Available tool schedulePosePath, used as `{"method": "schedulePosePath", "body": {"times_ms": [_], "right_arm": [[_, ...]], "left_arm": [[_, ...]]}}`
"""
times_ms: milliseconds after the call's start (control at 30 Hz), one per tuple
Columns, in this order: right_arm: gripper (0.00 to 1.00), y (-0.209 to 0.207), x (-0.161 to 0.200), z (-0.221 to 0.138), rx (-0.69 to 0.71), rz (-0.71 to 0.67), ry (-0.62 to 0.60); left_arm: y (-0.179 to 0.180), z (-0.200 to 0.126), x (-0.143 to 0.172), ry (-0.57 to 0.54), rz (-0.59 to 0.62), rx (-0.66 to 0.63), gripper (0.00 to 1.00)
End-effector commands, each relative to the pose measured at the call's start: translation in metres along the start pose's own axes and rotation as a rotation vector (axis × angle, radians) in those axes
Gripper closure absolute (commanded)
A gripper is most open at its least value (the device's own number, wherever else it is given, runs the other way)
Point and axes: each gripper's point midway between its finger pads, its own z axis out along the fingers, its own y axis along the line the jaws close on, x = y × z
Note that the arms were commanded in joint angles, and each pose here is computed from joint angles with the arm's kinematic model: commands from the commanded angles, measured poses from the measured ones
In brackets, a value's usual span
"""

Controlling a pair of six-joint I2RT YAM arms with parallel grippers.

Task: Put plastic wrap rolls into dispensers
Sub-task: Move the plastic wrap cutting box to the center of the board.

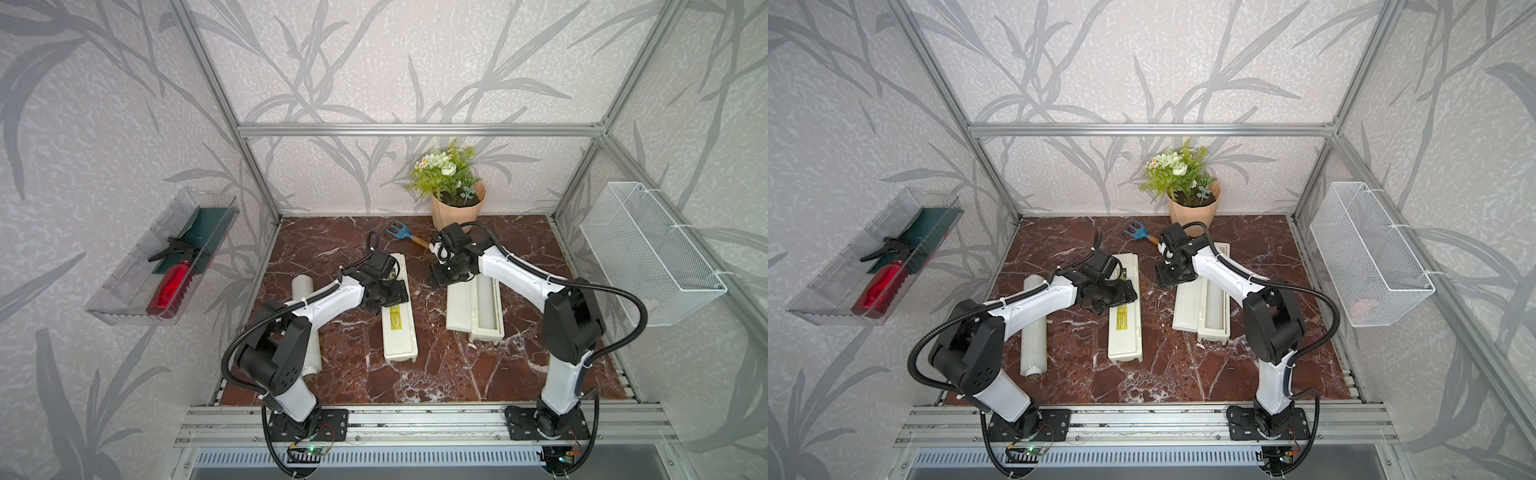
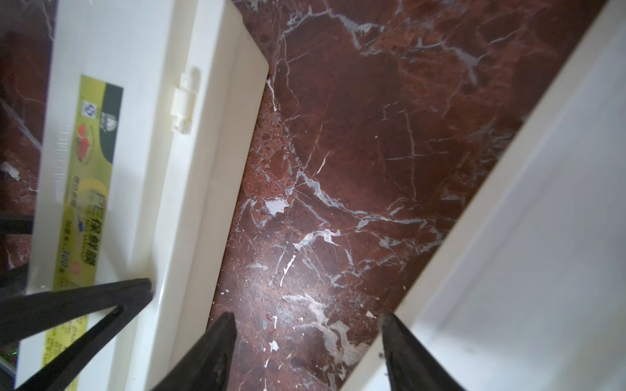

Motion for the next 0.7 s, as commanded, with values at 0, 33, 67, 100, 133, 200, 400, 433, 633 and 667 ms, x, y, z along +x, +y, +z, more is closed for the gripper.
{"method": "schedulePosePath", "body": {"times_ms": [0, 33, 67, 100, 133, 200, 400, 433, 633, 667], "right_arm": [[0.22, 0.020, -0.013, -0.028, -0.077, -0.006, -0.069], [0.21, 0.026, -0.016, -0.032, -0.090, -0.008, -0.082], [0.18, 0.033, -0.019, -0.035, -0.097, -0.013, -0.093], [0.14, 0.040, -0.021, -0.035, -0.106, -0.015, -0.095], [0.14, 0.048, -0.021, -0.034, -0.112, -0.018, -0.094], [0.06, 0.066, -0.021, -0.026, -0.121, -0.015, -0.083], [0.00, 0.114, -0.034, 0.006, -0.075, 0.007, -0.123], [0.00, 0.117, -0.037, 0.014, -0.051, 0.010, -0.123], [0.00, 0.122, -0.052, 0.060, 0.126, 0.022, -0.080], [0.00, 0.121, -0.051, 0.066, 0.145, 0.032, -0.057]], "left_arm": [[0.021, -0.020, 0.002, 0.001, -0.012, -0.124, 0.06], [0.020, -0.030, -0.008, -0.023, 0.005, -0.134, 0.04], [0.019, -0.042, -0.019, -0.051, 0.011, -0.145, 0.03], [0.019, -0.054, -0.031, -0.080, 0.020, -0.155, 0.02], [0.019, -0.065, -0.041, -0.104, 0.035, -0.159, 0.02], [0.023, -0.089, -0.067, -0.182, 0.053, -0.168, 0.01], [0.060, -0.134, -0.120, -0.286, 0.012, -0.144, 0.00], [0.066, -0.137, -0.122, -0.296, 0.004, -0.143, 0.01], [0.089, -0.136, -0.125, -0.289, -0.053, -0.091, 0.01], [0.091, -0.135, -0.125, -0.286, -0.053, -0.090, 0.00]]}}
